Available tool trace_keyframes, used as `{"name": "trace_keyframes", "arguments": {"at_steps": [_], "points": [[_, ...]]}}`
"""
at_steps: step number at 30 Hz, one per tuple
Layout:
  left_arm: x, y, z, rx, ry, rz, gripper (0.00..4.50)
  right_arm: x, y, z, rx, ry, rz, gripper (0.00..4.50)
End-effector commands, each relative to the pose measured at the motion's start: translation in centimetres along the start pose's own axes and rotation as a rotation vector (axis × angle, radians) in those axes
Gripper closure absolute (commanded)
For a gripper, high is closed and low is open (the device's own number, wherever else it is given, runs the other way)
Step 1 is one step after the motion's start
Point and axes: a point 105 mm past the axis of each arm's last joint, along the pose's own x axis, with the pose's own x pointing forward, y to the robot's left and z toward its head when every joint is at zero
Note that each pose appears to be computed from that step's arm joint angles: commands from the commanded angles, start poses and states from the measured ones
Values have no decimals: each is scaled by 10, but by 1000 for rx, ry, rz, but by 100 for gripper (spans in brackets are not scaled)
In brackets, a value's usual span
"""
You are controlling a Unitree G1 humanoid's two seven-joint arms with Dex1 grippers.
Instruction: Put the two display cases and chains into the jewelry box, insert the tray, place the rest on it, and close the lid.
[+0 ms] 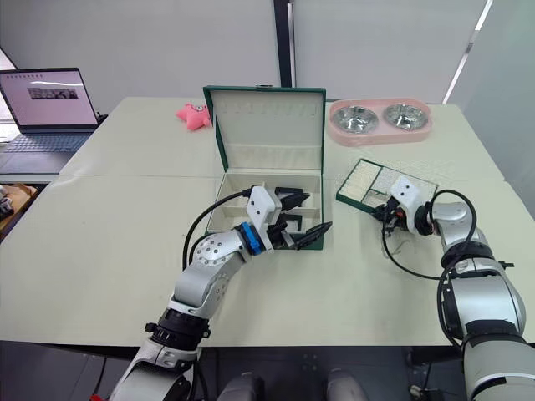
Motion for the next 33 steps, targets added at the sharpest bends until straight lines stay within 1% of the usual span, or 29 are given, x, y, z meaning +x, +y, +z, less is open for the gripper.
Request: {"name": "trace_keyframes", "arguments": {"at_steps": [1,14,20,24,28,33], "points": [[2,2,15,41,-52,8,0,-6,-10,13,-14,-40,-33,450],[3,0,17,31,-65,0,0,-18,-21,21,-1,-82,-63,450],[1,1,20,43,-84,-3,0,-34,-31,30,-15,-110,-68,450],[-5,3,21,50,-99,-5,0,-50,-33,32,-39,-106,-39,450],[-14,3,21,62,-105,-7,0,-65,-27,37,-41,-130,19,450],[-31,5,19,72,-101,7,0,-92,1,45,-67,-125,99,450]]}}
